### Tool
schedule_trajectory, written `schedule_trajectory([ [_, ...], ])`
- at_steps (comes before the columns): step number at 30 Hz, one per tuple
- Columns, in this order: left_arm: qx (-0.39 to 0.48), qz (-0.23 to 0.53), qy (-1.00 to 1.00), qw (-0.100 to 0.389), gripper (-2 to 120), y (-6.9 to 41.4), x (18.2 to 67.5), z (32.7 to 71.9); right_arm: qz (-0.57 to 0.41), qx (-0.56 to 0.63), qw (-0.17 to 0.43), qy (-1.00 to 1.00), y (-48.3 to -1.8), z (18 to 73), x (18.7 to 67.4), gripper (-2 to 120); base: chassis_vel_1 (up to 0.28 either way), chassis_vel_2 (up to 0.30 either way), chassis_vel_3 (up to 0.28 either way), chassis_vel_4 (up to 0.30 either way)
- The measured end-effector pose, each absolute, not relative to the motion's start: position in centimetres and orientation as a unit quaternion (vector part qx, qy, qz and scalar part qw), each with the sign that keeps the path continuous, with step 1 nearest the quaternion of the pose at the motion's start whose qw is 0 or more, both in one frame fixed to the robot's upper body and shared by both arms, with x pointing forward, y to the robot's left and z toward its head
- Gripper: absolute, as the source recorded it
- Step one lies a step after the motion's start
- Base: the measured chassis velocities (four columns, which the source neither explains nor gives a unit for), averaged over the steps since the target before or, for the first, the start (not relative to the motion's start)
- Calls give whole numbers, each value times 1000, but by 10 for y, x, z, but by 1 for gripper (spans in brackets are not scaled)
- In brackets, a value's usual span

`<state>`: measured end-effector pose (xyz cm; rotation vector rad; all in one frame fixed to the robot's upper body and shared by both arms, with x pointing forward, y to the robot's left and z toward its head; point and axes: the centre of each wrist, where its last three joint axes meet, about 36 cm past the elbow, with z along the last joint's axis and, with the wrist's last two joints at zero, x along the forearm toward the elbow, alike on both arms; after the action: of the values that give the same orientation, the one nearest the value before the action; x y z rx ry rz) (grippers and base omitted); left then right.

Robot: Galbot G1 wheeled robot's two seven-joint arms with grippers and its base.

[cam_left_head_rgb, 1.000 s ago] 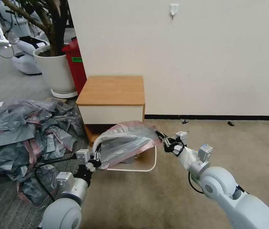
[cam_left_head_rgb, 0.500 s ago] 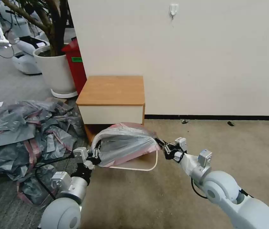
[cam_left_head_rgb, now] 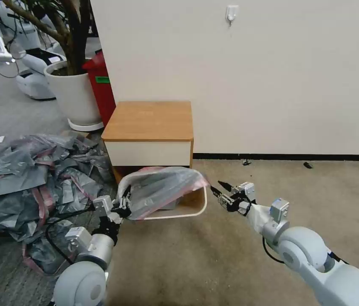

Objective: Pick up the garbage bag from the table and place it over the trash can.

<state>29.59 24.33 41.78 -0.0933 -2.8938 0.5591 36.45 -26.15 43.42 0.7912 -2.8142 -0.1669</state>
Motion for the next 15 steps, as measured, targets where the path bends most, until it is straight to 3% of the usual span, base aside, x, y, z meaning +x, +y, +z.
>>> schedule_trajectory([
  [5, -19, 185, -977, 102, 4, 247, 297, 412, -107, 240, 78, -962, -261, 460, 357, 80, 0, 0, 0, 0],
  [8, -13, 187, -977, 103, 4, 248, 299, 410, -199, 234, 80, -948, -252, 483, 333, 92, 0, 0, 0, 0],
  [15, -10, 192, -976, 97, 4, 245, 301, 407, -316, 274, 113, -901, -213, 500, 286, 100, 0, 0, 0, 0],
])
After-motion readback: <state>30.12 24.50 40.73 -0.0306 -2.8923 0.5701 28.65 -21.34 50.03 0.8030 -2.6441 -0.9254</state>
